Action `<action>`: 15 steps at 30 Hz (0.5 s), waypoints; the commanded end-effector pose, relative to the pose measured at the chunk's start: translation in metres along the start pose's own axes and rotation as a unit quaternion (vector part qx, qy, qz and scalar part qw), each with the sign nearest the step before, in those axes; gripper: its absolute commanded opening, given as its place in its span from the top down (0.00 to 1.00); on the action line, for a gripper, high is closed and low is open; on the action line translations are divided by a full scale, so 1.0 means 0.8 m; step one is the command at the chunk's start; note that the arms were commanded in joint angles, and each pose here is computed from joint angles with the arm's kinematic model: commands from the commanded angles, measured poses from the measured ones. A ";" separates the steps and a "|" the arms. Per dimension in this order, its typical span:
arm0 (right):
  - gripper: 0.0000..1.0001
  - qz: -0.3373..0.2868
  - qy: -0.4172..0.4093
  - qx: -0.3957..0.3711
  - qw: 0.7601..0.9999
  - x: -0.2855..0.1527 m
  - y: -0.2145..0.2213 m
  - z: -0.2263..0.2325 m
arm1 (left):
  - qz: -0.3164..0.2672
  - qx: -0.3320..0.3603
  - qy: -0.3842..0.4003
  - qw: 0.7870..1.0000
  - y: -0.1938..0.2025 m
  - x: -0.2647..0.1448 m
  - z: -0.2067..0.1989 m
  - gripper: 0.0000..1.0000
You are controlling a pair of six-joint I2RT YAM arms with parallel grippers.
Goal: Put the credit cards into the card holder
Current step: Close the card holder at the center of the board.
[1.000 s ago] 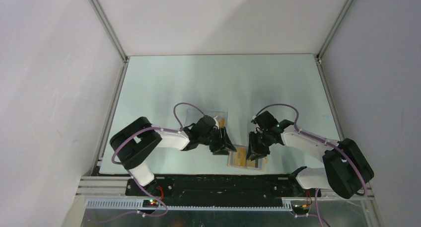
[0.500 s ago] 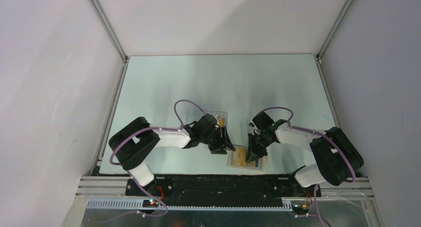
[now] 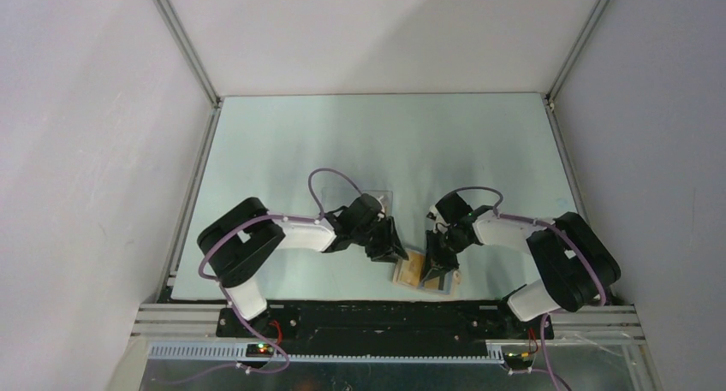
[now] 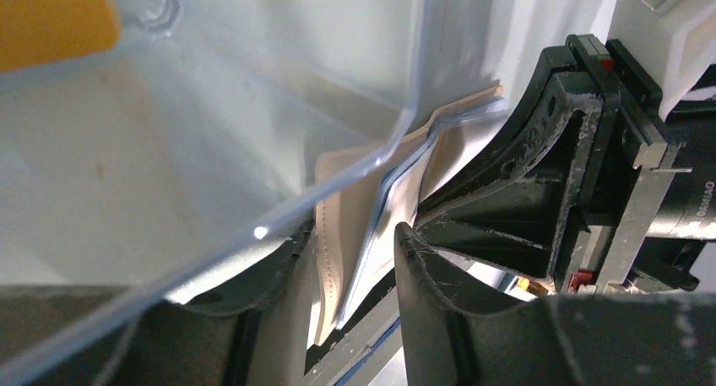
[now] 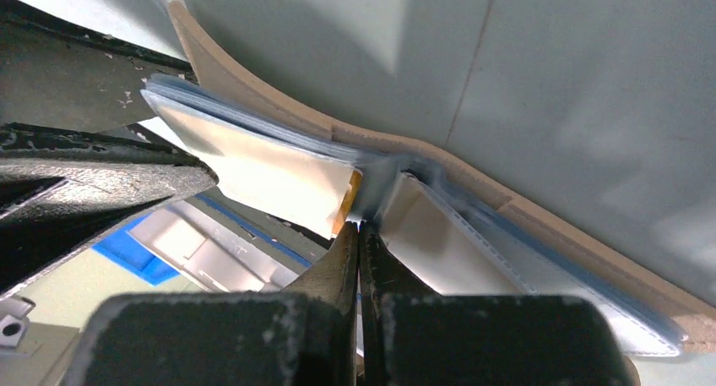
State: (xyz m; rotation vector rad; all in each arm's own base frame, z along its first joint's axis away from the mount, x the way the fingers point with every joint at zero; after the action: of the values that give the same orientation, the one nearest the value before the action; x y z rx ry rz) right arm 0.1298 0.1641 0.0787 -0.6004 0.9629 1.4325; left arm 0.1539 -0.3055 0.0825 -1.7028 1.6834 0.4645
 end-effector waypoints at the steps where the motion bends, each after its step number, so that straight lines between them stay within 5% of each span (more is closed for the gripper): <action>1: 1.00 -0.025 -0.011 -0.037 0.999 0.019 -0.013 -0.006 | -0.011 0.029 0.073 0.997 0.001 -0.025 -0.038 0.60; 15: 1.00 -0.013 -0.064 -0.056 0.996 0.021 -0.030 0.026 | 0.006 0.033 0.141 0.989 0.006 -0.037 -0.071 0.57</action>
State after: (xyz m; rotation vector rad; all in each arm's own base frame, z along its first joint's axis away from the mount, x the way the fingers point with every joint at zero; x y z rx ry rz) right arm 0.1321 0.1768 0.0728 -0.4985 0.8940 1.5440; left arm 0.1377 -0.3109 0.1317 -1.7675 1.7970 0.2390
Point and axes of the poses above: each gripper's point midway between its finger pads, its own x axis out along the fingers, its own z axis along the line the jaws close on, y = z × x, the point moved 8 cm from there along -x, back along the fingers, and after that the axes turned 10 degrees about x, right-handed, at the moved point
